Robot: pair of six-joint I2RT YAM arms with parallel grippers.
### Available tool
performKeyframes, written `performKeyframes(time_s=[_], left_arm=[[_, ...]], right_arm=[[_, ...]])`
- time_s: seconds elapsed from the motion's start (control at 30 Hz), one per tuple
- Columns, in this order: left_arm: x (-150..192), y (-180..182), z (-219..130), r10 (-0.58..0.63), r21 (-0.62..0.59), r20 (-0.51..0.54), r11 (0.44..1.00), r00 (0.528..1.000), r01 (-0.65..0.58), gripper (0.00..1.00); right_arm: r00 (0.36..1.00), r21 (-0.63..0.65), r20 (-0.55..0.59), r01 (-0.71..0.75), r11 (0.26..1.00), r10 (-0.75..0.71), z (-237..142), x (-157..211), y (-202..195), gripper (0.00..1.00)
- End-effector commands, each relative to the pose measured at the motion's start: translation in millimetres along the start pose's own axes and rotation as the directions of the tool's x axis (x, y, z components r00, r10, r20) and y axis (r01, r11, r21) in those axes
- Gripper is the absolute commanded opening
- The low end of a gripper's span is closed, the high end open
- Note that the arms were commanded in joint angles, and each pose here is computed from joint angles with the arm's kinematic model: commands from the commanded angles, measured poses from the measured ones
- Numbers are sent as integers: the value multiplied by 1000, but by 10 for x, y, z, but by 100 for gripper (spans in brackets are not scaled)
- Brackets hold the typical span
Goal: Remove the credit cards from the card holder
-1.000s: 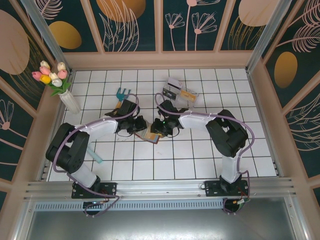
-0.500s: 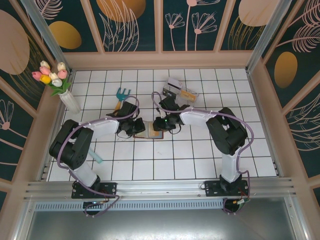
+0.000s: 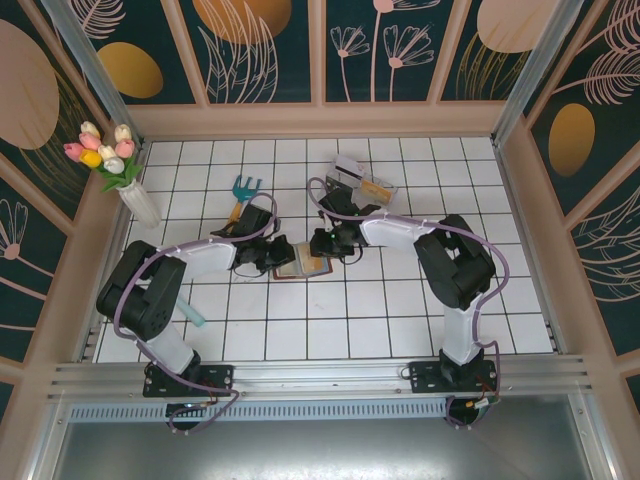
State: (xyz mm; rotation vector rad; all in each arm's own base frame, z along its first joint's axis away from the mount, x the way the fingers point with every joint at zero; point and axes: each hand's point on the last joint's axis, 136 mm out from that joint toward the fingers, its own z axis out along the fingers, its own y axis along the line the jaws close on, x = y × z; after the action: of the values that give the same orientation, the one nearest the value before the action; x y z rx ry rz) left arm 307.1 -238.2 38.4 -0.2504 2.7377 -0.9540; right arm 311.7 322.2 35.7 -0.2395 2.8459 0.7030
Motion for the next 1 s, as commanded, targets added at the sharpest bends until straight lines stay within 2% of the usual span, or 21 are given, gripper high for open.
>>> performKeyframes(time_s=[0.0, 0.23, 0.53, 0.97], left_arm=[[-100, -239, -80, -10, 100, 27, 995, 1000, 7, 11], [-139, -414, -87, -37, 182, 23, 983, 999, 32, 16], [-74, -72, 126, -94, 47, -13, 994, 995, 95, 19], [19, 91, 266, -88, 19, -46, 996, 995, 89, 19]], right_arm=[[998, 47, -23, -50, 998, 51, 57, 45, -127, 29], [998, 98, -42, -44, 994, 49, 107, 110, -228, 28], [997, 112, -49, -58, 992, 64, 131, 158, -275, 28], [995, 132, -67, -62, 989, 72, 178, 226, -347, 27]])
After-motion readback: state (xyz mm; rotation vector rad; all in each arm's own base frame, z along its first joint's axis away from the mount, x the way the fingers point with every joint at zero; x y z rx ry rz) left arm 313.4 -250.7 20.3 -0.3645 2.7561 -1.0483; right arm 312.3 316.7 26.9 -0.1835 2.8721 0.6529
